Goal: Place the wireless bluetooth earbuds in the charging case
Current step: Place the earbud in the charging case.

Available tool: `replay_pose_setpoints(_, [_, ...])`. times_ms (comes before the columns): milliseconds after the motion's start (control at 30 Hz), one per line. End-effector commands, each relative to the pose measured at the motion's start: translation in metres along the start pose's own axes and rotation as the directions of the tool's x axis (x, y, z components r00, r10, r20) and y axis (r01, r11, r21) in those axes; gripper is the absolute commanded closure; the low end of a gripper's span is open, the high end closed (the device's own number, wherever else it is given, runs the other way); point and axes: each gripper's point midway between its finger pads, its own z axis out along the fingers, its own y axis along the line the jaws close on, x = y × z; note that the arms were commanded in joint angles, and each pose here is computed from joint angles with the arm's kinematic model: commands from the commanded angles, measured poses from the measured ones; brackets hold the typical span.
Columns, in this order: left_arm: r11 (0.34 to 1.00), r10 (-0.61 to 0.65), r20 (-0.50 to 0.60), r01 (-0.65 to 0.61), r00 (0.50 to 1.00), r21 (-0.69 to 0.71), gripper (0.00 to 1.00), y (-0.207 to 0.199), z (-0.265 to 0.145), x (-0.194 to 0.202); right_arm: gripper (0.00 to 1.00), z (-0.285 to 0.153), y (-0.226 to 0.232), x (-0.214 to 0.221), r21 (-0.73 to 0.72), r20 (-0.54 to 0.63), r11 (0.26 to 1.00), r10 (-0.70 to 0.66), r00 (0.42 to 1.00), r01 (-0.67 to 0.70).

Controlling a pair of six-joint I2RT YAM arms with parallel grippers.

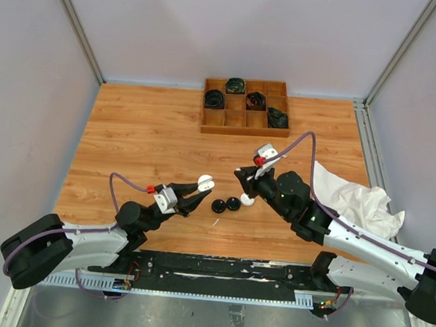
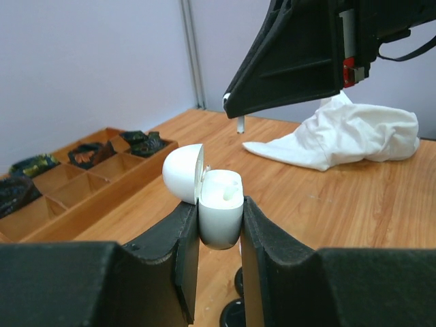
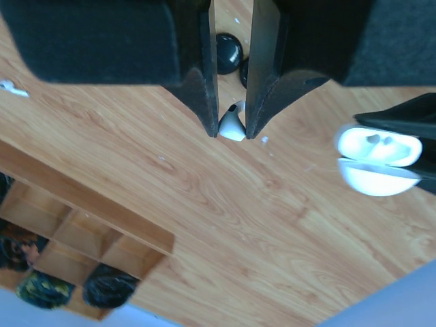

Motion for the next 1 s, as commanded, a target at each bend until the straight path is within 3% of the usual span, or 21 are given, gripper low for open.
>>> replay_pose_setpoints(0, [0.996,0.083,0.028,-0.084,0.996,0.029,1.00,-0.004,-0.018,0.003,0.87,-0.006,0.030,-0.034,-0.085,0.163,0.995,-0.045,0.986,0.059])
replay_pose_setpoints(367, [0.990,0.102,0.036,-0.105,0.994,0.097,1.00,-0.016,-0.018,0.005,0.87,-0.020,0.081,-0.044,-0.226,0.266,0.953,-0.141,0.954,0.203])
replay_pose_setpoints(967, [0.989,0.085,0.051,-0.091,0.995,0.120,1.00,-0.020,-0.018,0.000,0.88,-0.015,0.116,-0.037,-0.320,0.287,0.899,-0.209,0.935,0.299])
